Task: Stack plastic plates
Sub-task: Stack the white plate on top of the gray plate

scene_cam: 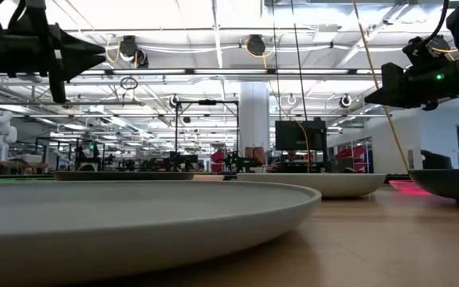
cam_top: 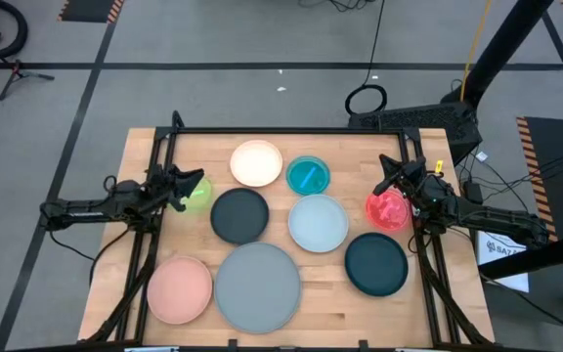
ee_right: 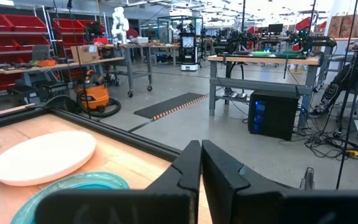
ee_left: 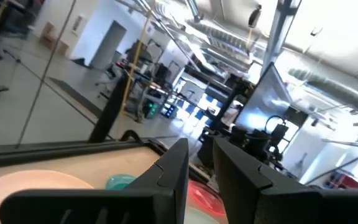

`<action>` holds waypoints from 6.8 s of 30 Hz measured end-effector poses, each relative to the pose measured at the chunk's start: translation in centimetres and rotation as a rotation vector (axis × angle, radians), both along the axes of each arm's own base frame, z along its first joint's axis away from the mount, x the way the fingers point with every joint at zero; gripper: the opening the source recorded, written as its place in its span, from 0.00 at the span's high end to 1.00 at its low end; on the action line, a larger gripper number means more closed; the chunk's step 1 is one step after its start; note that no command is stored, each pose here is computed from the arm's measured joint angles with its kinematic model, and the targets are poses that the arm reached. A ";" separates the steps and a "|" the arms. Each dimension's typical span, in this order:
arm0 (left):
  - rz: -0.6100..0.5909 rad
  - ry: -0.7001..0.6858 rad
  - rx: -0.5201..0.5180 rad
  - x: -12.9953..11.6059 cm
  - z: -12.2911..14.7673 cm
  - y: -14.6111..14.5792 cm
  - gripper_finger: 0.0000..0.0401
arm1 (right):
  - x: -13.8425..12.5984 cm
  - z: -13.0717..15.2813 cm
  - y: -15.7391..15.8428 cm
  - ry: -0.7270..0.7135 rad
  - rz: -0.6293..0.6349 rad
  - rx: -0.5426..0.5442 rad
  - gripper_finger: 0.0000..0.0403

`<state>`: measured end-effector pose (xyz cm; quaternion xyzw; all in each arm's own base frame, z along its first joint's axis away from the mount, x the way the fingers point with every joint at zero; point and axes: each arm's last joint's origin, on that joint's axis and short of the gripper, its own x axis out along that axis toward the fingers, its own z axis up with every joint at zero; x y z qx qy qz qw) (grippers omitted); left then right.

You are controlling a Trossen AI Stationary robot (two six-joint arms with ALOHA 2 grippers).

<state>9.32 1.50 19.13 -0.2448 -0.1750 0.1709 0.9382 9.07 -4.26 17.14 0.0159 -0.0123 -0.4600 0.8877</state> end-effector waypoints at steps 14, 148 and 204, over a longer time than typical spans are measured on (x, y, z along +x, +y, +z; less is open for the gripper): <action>-0.090 -0.035 0.010 0.0 0.3 -0.8 0.80 | 1.0 2.7 1.6 -0.423 0.702 0.097 0.97; 0.153 0.192 0.170 -1.4 3.6 -0.3 0.80 | 17.1 6.6 -1.5 0.683 0.258 0.913 0.96; 0.149 0.183 0.151 -1.4 3.6 -0.3 0.80 | 30.9 0.7 10.3 0.758 0.635 1.092 0.97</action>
